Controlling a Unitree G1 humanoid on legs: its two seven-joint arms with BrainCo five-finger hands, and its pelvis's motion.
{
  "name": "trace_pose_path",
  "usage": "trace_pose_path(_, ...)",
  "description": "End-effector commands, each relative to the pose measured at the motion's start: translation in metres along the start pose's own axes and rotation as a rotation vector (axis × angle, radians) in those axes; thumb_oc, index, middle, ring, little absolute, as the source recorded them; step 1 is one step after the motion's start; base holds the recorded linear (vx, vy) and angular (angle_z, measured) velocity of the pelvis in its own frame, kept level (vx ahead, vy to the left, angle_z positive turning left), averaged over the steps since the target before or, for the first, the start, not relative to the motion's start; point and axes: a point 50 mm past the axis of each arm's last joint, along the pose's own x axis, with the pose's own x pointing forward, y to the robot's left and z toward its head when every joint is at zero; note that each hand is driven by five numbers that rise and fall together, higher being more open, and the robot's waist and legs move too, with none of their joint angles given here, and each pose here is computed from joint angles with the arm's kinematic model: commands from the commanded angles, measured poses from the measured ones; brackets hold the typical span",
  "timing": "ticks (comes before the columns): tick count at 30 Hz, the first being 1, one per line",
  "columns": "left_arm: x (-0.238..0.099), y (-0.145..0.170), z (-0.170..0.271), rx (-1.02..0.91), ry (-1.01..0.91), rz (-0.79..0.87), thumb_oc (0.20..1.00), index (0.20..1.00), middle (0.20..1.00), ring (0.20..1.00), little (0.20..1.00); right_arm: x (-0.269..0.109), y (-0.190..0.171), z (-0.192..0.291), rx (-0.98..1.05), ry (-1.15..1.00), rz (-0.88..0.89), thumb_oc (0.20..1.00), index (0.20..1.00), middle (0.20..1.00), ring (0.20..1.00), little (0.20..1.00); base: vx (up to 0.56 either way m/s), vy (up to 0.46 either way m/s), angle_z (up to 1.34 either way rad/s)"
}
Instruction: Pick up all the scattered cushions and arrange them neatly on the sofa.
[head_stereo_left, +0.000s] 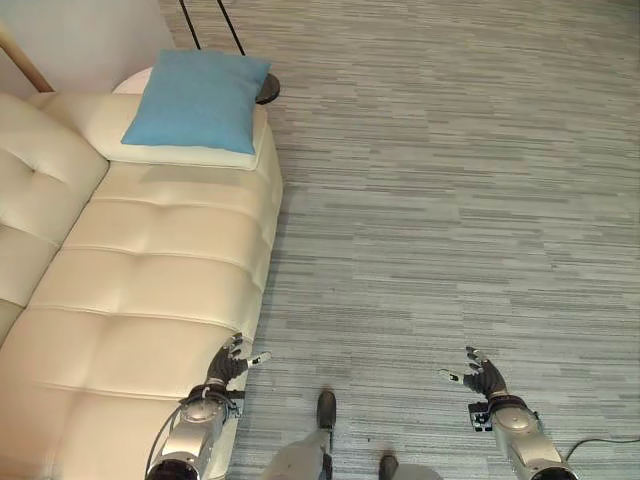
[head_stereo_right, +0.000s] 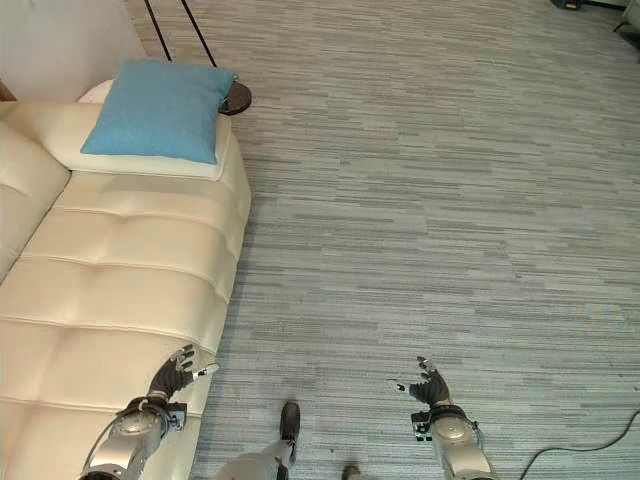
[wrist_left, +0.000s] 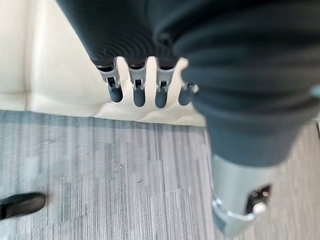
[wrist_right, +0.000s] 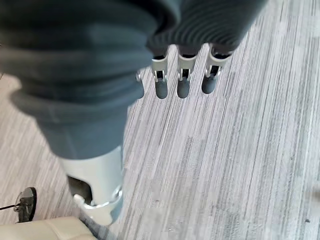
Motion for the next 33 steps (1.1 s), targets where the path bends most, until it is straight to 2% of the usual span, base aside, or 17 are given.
trace_pose_path(1, -0.005, 0.008, 0.004, -0.002, -0.048, 0.025, 1.000, 1.000, 1.000, 1.000, 1.000, 0.005, -0.011, 0.021, 0.019, -0.085, -0.037, 1.000, 1.000, 1.000, 1.000, 1.000, 0.16, 0.000, -0.18)
trace_pose_path(8, 0.002, -0.006, 0.024, -0.029, -0.115, -0.008, 1.000, 1.000, 1.000, 1.000, 1.000, 0.004, -0.011, 0.018, 0.047, -0.074, -0.062, 1.000, 1.000, 1.000, 1.000, 1.000, 0.27, -0.132, -0.03)
trace_pose_path(18, 0.002, -0.021, 0.013, -0.094, -0.060, -0.043, 1.000, 1.000, 1.000, 1.000, 1.000, 0.002, -0.023, 0.016, 0.043, -0.080, -0.083, 1.000, 1.000, 1.000, 1.000, 1.000, 0.26, -0.154, 0.42)
trace_pose_path(33, -0.002, -0.016, 0.001, -0.060, -0.026, -0.022, 1.000, 1.000, 1.000, 1.000, 1.000, 0.001, -0.024, 0.009, 0.006, -0.053, -0.085, 1.000, 1.000, 1.000, 1.000, 1.000, 0.26, 0.092, -0.08)
